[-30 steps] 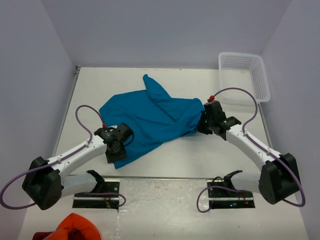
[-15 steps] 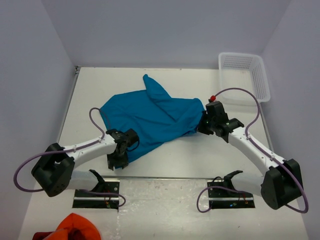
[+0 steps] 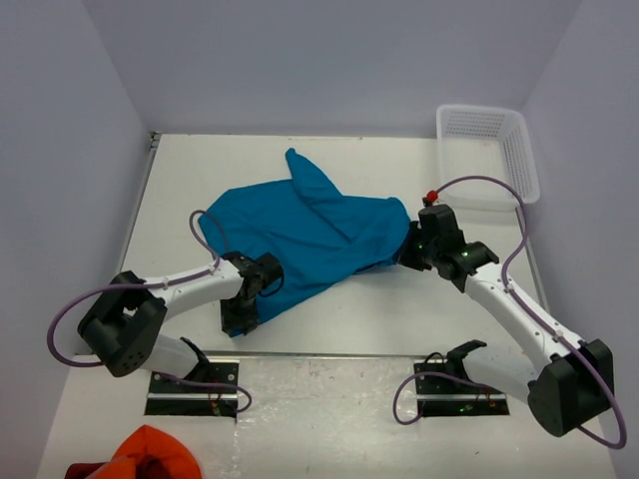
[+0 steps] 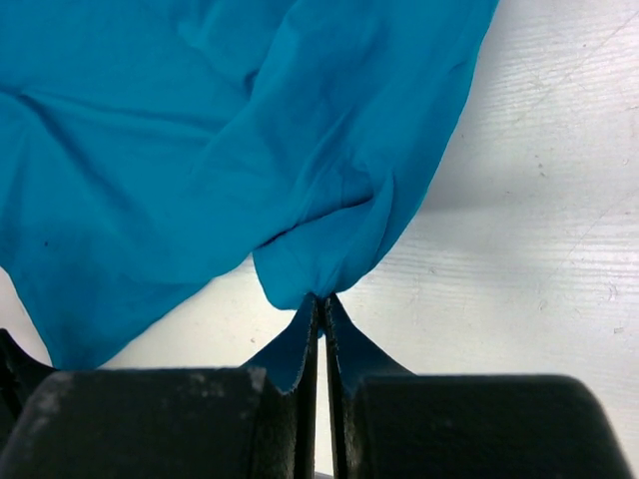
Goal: Fold and stack the t-shirts
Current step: Flatten out the tshirt
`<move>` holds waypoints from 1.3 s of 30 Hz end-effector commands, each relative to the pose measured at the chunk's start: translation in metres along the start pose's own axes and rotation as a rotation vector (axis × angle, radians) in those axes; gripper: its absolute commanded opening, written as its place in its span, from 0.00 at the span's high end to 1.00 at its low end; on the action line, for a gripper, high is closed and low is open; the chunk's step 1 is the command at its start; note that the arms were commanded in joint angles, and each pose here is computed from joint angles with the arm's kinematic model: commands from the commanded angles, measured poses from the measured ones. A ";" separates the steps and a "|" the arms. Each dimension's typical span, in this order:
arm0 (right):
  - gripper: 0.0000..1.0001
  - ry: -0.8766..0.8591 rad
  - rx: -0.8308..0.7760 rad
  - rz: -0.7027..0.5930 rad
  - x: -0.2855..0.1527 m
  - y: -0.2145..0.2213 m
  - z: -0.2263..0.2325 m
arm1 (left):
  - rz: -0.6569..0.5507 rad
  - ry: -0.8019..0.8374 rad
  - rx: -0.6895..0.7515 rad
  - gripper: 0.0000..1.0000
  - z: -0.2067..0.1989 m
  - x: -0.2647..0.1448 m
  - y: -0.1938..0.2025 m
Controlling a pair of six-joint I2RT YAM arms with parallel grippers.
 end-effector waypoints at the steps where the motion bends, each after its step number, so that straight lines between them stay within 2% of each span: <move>1: 1.00 -0.026 -0.014 -0.039 -0.014 -0.008 0.005 | -0.010 0.030 0.010 0.60 -0.007 -0.005 -0.010; 4: 1.00 -0.035 -0.014 -0.055 -0.021 -0.009 0.006 | 0.014 0.077 0.022 0.59 -0.013 -0.005 -0.014; 7: 1.00 -0.042 -0.016 -0.069 -0.029 -0.010 0.005 | 0.049 0.081 0.031 0.62 -0.014 0.002 -0.015; 11: 1.00 -0.046 -0.024 -0.084 -0.036 -0.010 0.005 | 0.058 0.101 0.035 0.74 -0.020 0.004 -0.017; 19: 1.00 -0.050 -0.026 -0.082 -0.039 -0.012 0.006 | 0.064 0.117 0.055 0.90 -0.024 0.008 -0.017; 20: 1.00 -0.047 -0.026 -0.080 -0.038 -0.012 0.006 | 0.062 0.116 0.058 0.97 -0.024 0.008 -0.017; 21: 1.00 -0.043 -0.028 -0.073 -0.037 -0.011 0.005 | 0.059 0.118 0.058 1.00 -0.023 0.007 -0.018; 27: 1.00 0.022 -0.076 -0.084 -0.033 -0.022 0.002 | 0.008 0.198 0.042 1.00 -0.019 -0.020 -0.023; 31: 1.00 0.051 -0.124 -0.141 -0.043 -0.047 0.007 | -0.120 0.336 0.002 1.00 -0.018 -0.070 -0.040; 32: 1.00 0.065 -0.144 -0.157 -0.045 -0.053 0.008 | -0.183 0.407 -0.021 1.00 -0.019 -0.095 -0.049; 37: 1.00 0.095 -0.248 -0.226 -0.065 -0.102 0.025 | -0.449 0.455 -0.095 1.00 0.006 -0.162 -0.082; 38: 1.00 0.087 -0.270 -0.308 -0.087 -0.130 0.036 | -0.577 0.513 -0.121 1.00 0.017 -0.195 -0.094; 39: 1.00 0.097 -0.269 -0.312 -0.087 -0.131 0.035 | -0.595 0.497 -0.132 1.00 0.019 -0.195 -0.097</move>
Point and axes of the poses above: each gripper's point midway between its finger pads, its own x axis out along the fingers, its own z axis along the line the jaws close on, y = z × x, the point moved 6 cm from there along -x, back along the fingers, and after that the axes turned 8 degrees about -x, right-handed, at the moved point
